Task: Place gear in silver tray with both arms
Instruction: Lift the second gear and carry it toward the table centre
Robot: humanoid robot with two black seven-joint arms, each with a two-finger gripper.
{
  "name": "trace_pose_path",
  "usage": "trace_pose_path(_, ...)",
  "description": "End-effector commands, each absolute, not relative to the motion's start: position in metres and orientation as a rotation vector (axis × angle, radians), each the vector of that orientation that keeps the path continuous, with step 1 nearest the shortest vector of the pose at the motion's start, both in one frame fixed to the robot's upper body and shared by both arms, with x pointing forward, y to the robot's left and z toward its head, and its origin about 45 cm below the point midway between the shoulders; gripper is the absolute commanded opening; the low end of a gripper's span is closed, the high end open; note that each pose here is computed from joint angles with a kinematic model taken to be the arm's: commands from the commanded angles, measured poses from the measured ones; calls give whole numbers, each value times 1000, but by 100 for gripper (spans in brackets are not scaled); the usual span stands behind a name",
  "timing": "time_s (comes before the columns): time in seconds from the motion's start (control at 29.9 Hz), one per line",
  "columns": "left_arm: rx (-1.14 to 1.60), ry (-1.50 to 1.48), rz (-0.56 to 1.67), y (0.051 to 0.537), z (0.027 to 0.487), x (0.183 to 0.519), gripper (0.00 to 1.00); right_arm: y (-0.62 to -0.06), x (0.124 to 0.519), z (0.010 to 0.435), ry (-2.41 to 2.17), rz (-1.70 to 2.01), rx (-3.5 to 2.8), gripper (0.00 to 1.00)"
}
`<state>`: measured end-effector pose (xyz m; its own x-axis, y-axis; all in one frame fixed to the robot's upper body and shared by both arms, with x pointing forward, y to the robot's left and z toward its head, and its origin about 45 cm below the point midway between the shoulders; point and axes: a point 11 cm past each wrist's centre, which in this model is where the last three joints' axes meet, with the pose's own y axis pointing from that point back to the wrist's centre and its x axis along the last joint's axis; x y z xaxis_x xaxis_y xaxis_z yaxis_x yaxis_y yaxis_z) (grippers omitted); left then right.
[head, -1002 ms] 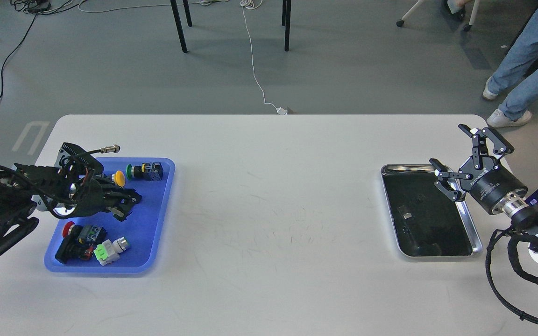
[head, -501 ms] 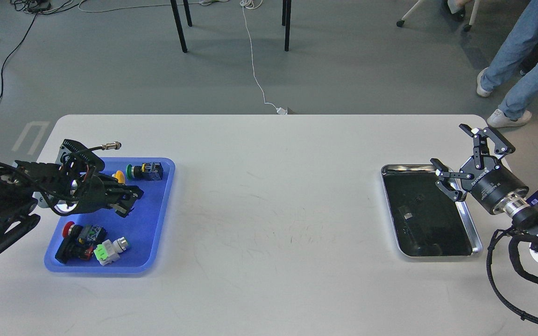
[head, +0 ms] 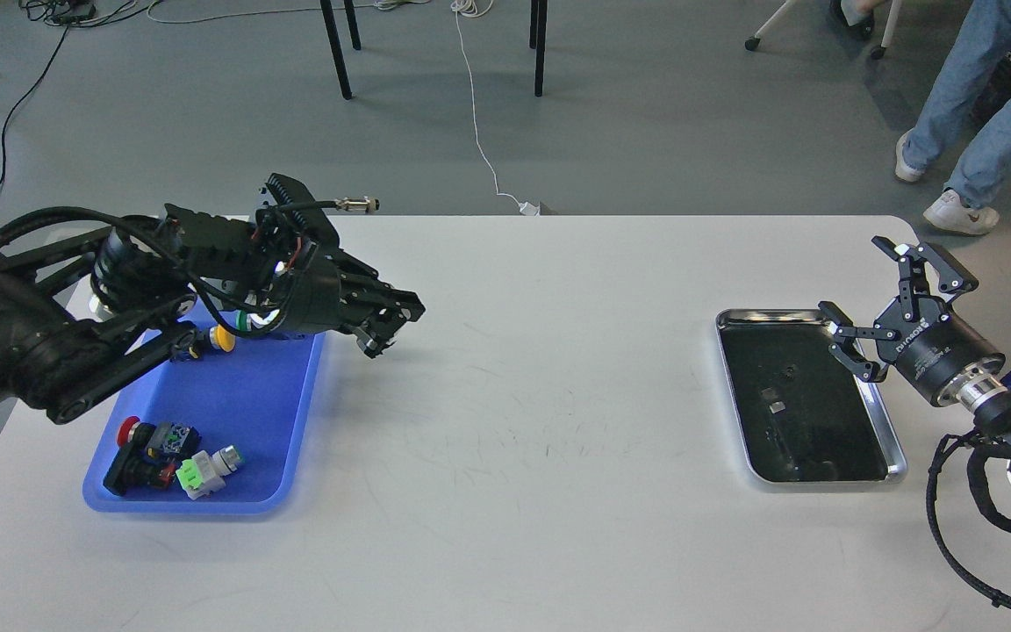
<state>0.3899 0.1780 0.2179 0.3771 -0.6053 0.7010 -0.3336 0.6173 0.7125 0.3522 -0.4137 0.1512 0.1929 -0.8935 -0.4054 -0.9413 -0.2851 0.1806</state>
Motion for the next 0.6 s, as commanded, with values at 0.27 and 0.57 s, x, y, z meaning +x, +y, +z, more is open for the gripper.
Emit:
trace_pose_path(0.27, 920, -1256, -394, 90, 194, 388, 14, -425, 344, 147, 1847, 680, -2337, 96)
trace_pose_path(0.57, 845, -1247, -499, 44, 173, 357, 15, -424, 344, 147, 1846, 681, -2344, 96)
